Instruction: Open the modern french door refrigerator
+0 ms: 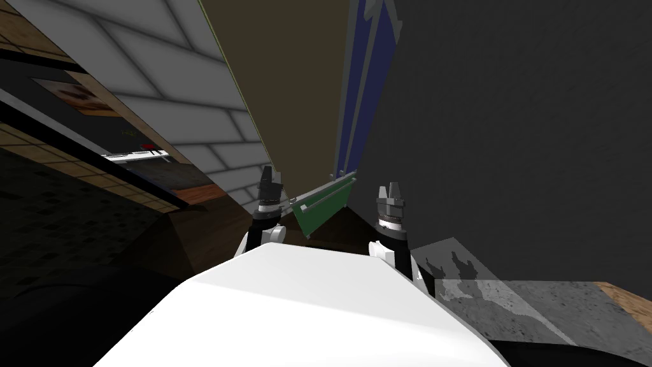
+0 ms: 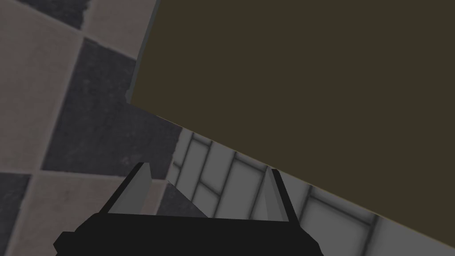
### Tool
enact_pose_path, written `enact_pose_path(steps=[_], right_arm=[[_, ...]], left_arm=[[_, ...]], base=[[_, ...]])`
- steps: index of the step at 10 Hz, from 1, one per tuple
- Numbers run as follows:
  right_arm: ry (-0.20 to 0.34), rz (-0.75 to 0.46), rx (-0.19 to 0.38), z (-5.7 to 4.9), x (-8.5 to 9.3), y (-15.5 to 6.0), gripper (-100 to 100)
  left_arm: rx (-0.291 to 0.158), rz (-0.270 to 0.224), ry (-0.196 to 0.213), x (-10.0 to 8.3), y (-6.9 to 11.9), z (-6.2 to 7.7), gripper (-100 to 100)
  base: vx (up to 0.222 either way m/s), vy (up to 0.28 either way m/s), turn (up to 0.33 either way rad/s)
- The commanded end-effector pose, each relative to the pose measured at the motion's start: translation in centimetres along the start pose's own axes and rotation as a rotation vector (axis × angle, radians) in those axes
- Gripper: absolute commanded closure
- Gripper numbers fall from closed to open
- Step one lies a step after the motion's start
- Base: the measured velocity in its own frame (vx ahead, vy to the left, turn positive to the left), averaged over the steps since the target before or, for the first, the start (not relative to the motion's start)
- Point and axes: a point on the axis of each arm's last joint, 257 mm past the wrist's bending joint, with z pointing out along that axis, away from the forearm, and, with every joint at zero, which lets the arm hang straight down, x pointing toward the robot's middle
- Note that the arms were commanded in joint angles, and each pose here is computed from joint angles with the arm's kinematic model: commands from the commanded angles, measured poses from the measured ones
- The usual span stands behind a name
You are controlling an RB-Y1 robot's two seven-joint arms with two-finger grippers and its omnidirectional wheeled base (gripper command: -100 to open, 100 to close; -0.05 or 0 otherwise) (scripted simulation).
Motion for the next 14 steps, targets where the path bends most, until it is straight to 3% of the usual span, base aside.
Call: enact_pose_path(steps=[1, 9, 10, 14], right_arm=[[0.000, 0.000, 0.000, 0.0, 0.0, 0.0, 0], [0.000, 0.000, 0.000, 0.0, 0.0, 0.0, 0], [0.000, 0.000, 0.000, 0.0, 0.0, 0.0, 0], [0.000, 0.000, 0.000, 0.0, 0.0, 0.0, 0]], left_arm=[[0.000, 0.000, 0.000, 0.0, 0.0, 0.0, 0], [0.000, 0.000, 0.000, 0.0, 0.0, 0.0, 0], [-0.004, 0.011, 0.045, 0.6, 0.5, -0.3, -100], [-0.033, 0.025, 0.114, 1.3, 2.6, -1.2, -100]], base=[[0.000, 0.000, 0.000], [0.000, 0.000, 0.000], [0.017, -0.014, 0.040], [0.032, -0.035, 0.040]])
